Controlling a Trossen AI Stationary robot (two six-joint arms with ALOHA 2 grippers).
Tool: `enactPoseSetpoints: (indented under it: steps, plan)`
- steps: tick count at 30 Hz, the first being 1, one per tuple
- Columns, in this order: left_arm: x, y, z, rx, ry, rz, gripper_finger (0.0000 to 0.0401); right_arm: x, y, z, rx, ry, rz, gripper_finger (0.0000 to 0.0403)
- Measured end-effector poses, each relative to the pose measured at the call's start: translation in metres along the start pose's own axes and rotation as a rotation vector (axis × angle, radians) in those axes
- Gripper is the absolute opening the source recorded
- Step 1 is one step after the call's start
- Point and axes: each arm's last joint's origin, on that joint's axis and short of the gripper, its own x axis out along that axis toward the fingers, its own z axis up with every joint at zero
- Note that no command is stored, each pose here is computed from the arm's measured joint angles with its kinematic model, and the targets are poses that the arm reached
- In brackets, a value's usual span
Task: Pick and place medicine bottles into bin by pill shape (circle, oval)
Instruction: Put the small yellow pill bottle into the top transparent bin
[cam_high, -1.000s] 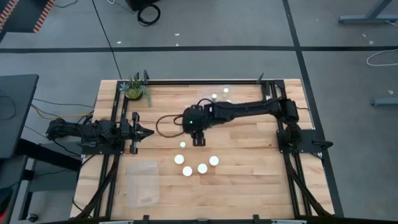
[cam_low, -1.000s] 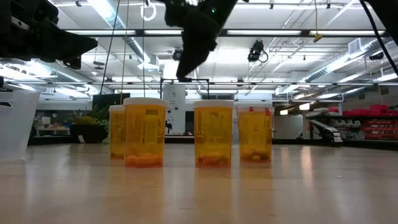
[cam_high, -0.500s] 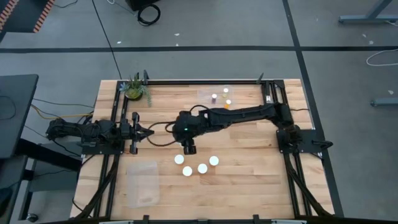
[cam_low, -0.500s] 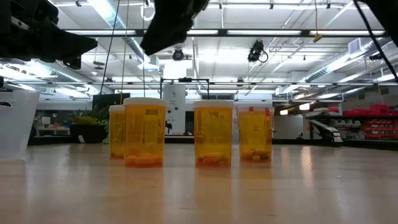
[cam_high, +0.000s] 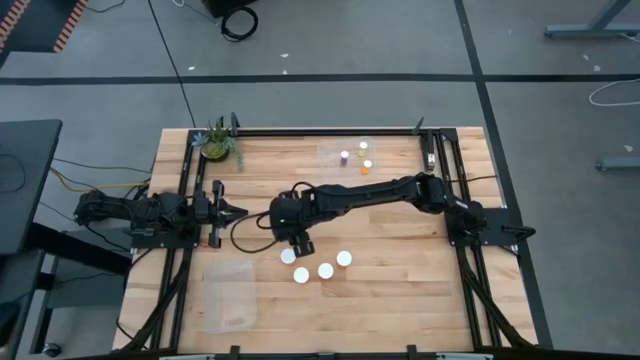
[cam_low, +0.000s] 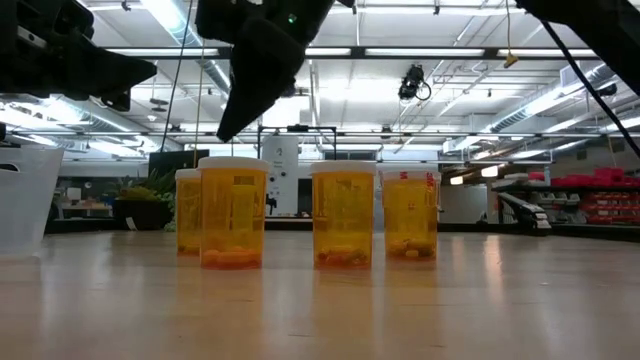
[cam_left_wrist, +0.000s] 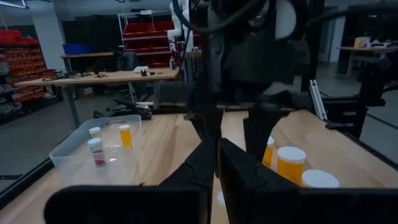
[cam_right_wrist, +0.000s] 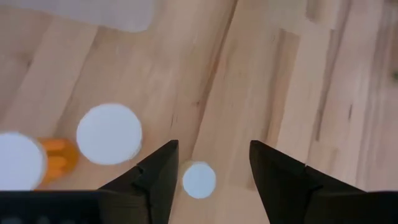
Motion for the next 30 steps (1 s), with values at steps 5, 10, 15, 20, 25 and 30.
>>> enactPoseSetpoints:
  steps: [5, 10, 15, 20, 25, 30]
  plan:
    - [0.0, 0.0, 0.0, 0.0, 0.0, 0.0, 0.0027, 0.007, 0.001, -0.004, -0.005, 0.011, 0.002, 0.0233]
    - [0.0, 0.0, 0.0, 0.0, 0.0, 0.0, 0.0035, 0.022, 0.005, -0.014, 0.004, 0.031, 0.026, 0.026]
    - [0.0, 0.0, 0.0, 0.0, -0.001, 0.001, 0.0033, 0.033, 0.009, -0.023, -0.016, 0.045, 0.032, 0.0266]
    - [0.0, 0.0, 0.0, 0.0, -0.001, 0.0, 0.0026, 0.038, 0.007, -0.028, -0.017, 0.06, 0.032, 0.0266]
    - [0.0, 0.0, 0.0, 0.0, -0.001, 0.001, 0.0031, 0.038, 0.006, -0.029, -0.003, 0.064, 0.032, 0.0252]
    - [0.0, 0.0, 0.0, 0.0, -0.001, 0.001, 0.0036, 0.038, 0.006, -0.029, -0.004, 0.066, 0.033, 0.0218]
